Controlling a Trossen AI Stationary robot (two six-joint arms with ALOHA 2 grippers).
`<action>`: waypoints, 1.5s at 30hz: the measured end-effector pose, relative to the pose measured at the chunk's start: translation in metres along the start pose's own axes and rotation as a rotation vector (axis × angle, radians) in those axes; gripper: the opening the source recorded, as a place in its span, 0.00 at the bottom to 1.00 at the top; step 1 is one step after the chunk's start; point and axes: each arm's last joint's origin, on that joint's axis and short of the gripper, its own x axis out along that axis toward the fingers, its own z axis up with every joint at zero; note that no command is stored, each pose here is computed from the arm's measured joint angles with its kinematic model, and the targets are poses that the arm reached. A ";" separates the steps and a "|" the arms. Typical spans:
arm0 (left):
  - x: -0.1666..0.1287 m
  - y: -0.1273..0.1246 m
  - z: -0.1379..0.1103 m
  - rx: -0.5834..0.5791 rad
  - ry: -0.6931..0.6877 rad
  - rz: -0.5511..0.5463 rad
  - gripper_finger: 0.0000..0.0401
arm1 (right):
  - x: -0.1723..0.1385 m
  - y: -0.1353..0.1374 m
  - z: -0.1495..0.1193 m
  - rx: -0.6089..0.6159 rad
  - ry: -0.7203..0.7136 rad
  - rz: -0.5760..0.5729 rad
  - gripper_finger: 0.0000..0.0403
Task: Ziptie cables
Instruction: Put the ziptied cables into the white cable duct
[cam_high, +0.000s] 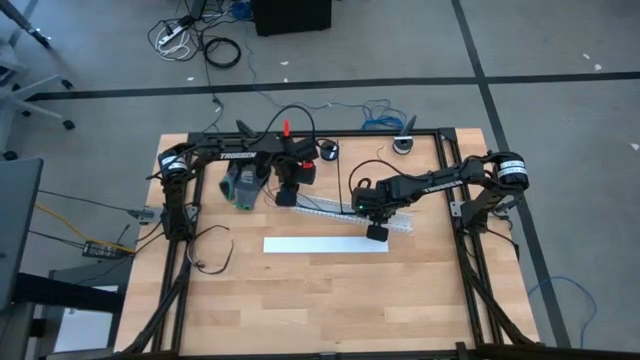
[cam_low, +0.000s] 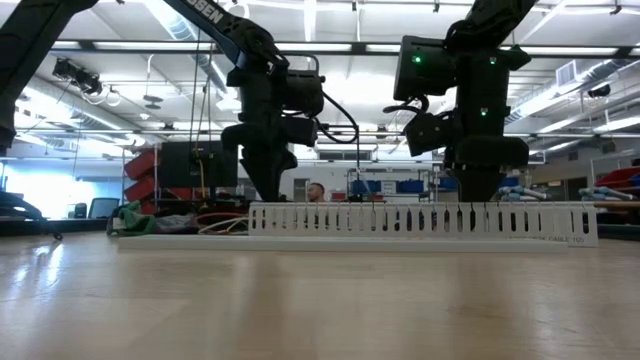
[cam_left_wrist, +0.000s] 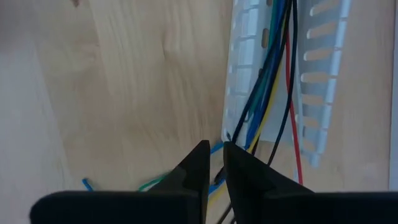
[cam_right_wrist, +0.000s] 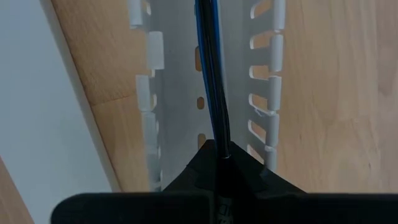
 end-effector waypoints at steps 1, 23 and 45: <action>0.000 0.000 0.000 0.000 0.000 0.000 0.10 | 0.000 0.000 0.000 0.000 0.000 0.000 0.02; -0.020 -0.003 -0.003 -0.028 -0.012 0.064 0.00 | 0.000 -0.004 0.000 -0.008 0.002 -0.003 0.02; -0.019 -0.007 -0.050 -0.173 -0.349 0.023 0.00 | -0.002 0.012 -0.004 -0.072 0.009 -0.024 0.02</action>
